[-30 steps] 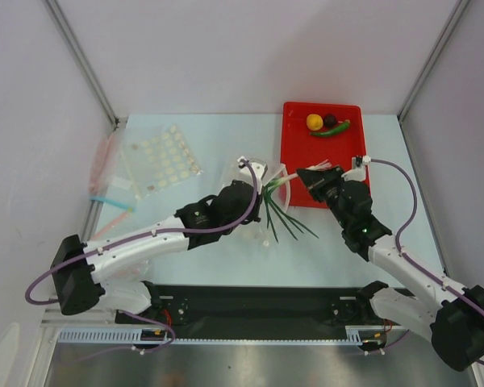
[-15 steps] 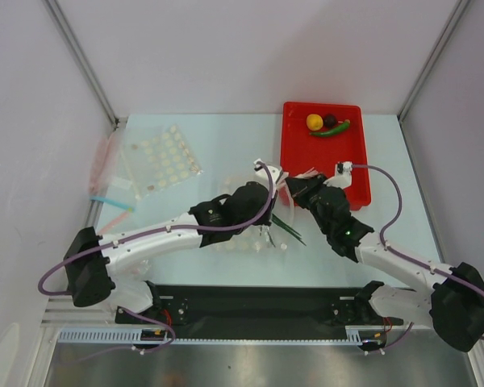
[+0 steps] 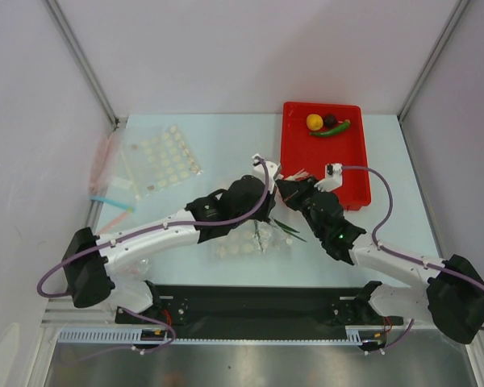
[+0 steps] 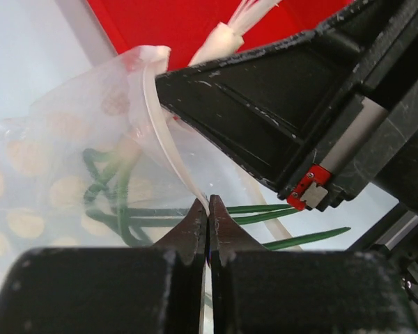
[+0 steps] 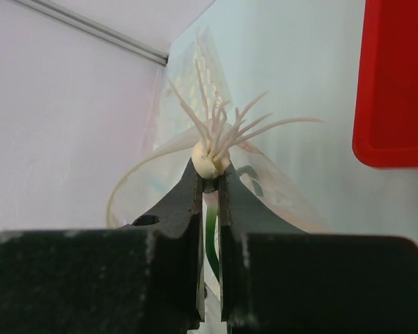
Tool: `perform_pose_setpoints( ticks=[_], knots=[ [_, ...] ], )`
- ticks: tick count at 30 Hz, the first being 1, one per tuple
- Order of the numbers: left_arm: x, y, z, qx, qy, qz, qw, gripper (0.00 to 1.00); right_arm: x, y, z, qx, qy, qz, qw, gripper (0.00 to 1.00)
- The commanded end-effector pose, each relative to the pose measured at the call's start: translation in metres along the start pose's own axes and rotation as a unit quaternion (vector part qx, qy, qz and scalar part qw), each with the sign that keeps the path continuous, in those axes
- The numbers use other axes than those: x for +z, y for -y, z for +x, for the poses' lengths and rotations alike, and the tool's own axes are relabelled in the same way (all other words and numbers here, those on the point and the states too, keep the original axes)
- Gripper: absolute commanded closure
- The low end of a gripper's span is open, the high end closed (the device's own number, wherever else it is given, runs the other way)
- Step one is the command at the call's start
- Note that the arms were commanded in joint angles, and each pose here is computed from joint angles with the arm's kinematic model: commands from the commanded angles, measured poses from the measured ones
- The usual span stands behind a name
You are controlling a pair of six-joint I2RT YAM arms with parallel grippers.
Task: Place the food in the zip-top bag and seal the zipper
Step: Place the fake vegetable in the zipper food storage bag.
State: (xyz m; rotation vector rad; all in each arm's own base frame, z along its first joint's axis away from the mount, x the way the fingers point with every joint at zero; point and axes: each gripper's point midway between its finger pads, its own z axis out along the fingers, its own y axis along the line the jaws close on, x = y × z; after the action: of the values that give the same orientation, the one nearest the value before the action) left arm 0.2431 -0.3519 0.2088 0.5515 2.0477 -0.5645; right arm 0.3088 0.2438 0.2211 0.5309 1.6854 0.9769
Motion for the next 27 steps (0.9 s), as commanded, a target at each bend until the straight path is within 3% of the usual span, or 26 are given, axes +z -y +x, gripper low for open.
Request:
perform_pose_setpoints(
  ticks=[1,4,13,15,18,22,24,27],
  knots=[
    [-0.019,0.004,-0.051,-0.022,0.068,0.03,0.997,1.0,0.004,-0.014,-0.003,-0.019,0.015,-0.035,0.999,1.0],
    [-0.025,-0.002,-0.058,-0.026,0.078,0.03,0.996,1.0,0.0,-0.025,-0.002,-0.043,0.018,-0.08,0.996,1.0],
    [-0.025,-0.016,-0.063,-0.037,0.088,0.028,0.995,1.0,-0.003,-0.033,0.012,-0.083,0.012,-0.105,0.991,1.0],
    [-0.021,-0.019,-0.059,-0.035,0.079,0.022,0.996,0.99,-0.004,-0.036,0.012,-0.091,0.018,-0.105,0.99,0.96],
    [-0.017,-0.015,-0.053,-0.031,0.066,0.03,0.997,1.0,-0.007,-0.04,0.011,-0.114,0.03,-0.106,0.987,0.8],
    [-0.016,-0.013,-0.048,-0.031,0.06,0.038,0.997,1.0,-0.007,-0.038,0.006,-0.119,0.04,-0.096,0.987,0.76],
    [-0.017,-0.013,-0.049,-0.031,0.062,0.039,0.997,1.0,-0.007,-0.034,0.005,-0.123,0.041,-0.085,0.988,0.77],
    [-0.019,-0.015,-0.05,-0.027,0.063,0.032,0.997,1.0,-0.004,-0.029,0.0,-0.134,0.043,-0.054,0.989,0.98]
  ],
)
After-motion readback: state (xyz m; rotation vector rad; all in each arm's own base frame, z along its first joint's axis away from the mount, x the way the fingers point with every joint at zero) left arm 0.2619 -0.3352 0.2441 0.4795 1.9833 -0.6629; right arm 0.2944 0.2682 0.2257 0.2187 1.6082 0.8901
